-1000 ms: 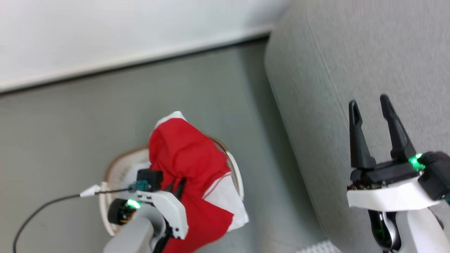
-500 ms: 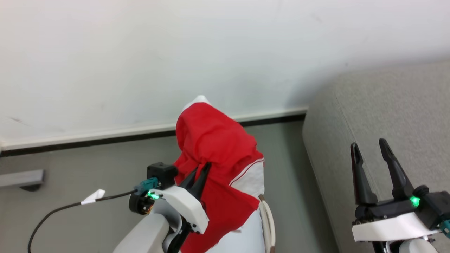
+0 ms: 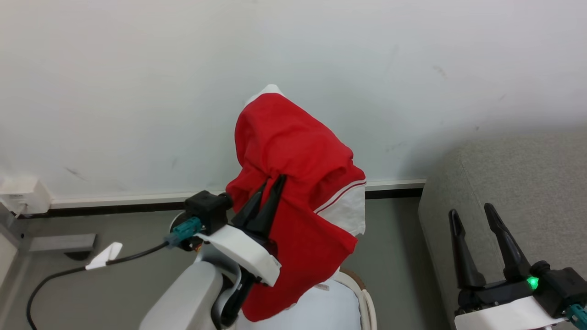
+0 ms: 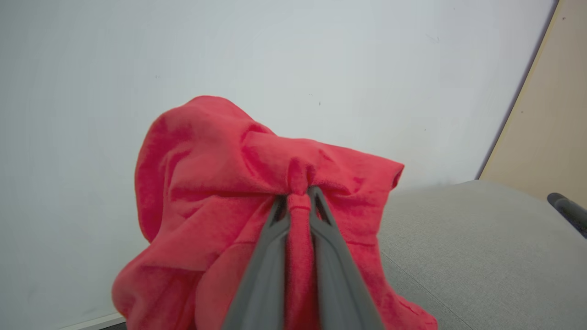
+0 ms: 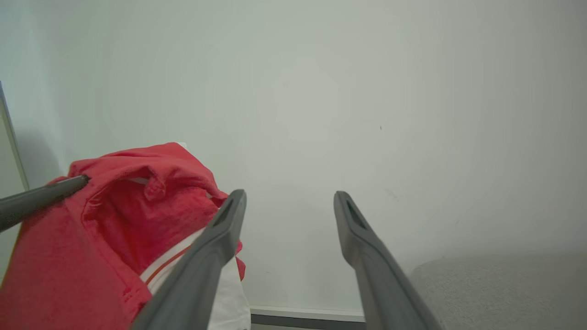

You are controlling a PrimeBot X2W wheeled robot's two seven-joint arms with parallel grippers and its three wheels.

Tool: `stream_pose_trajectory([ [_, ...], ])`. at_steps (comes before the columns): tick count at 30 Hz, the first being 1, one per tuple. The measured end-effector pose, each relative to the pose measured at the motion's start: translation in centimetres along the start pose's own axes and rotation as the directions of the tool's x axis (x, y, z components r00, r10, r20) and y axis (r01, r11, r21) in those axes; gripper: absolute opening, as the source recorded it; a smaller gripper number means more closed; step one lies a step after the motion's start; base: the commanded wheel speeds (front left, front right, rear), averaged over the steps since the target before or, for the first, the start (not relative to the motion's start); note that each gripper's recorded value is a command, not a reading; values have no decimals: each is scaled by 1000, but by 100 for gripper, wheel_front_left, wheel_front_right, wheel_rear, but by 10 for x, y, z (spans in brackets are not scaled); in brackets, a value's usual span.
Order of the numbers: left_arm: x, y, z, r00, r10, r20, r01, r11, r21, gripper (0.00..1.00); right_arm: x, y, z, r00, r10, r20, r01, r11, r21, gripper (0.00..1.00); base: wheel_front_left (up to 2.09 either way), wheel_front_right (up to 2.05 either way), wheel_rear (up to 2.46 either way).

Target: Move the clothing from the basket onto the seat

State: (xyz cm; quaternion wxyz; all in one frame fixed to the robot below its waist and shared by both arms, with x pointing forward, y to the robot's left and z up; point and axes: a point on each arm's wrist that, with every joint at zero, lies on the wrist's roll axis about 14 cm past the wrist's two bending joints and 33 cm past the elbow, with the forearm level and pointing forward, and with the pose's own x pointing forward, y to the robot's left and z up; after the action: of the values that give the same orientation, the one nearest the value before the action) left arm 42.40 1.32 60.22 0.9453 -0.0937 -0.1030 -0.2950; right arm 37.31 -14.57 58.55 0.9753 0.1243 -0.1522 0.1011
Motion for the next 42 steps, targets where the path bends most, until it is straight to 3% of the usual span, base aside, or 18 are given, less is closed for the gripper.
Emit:
stream_pose_trajectory([
  [9, -5, -1, -1, 1000, 8, -9, -8, 1000, -10, 0, 1, 16, -8, 997, 68, -29, -68, 998, 4, 100, 0, 0, 0],
  [15, -6, -3, -7, 999, 8, -34, -9, 1000, -16, 0, 0, 61, -25, 970, 226, -84, -223, 974, 46, 100, 0, 0, 0],
  [19, -6, -8, -11, 999, 0, -52, -1, 1000, -22, 0, -5, 100, -47, 922, 356, -152, -348, 934, 78, 100, 0, 0, 0],
  [24, -8, -17, -14, 998, -18, -62, 16, 999, -28, 0, -9, 125, -83, 852, 448, -271, -439, 893, 98, 100, 0, 0, 0],
  [38, -26, -42, -15, 993, -74, -91, 68, 996, -66, 0, 2, 161, -133, 724, 543, -425, -554, 825, 112, 100, 0, 0, 0],
  [42, -32, -49, -18, 990, -89, -107, 80, 993, -85, 0, 5, 170, -138, 704, 559, -439, -578, 810, 105, 100, 0, 0, 0],
])
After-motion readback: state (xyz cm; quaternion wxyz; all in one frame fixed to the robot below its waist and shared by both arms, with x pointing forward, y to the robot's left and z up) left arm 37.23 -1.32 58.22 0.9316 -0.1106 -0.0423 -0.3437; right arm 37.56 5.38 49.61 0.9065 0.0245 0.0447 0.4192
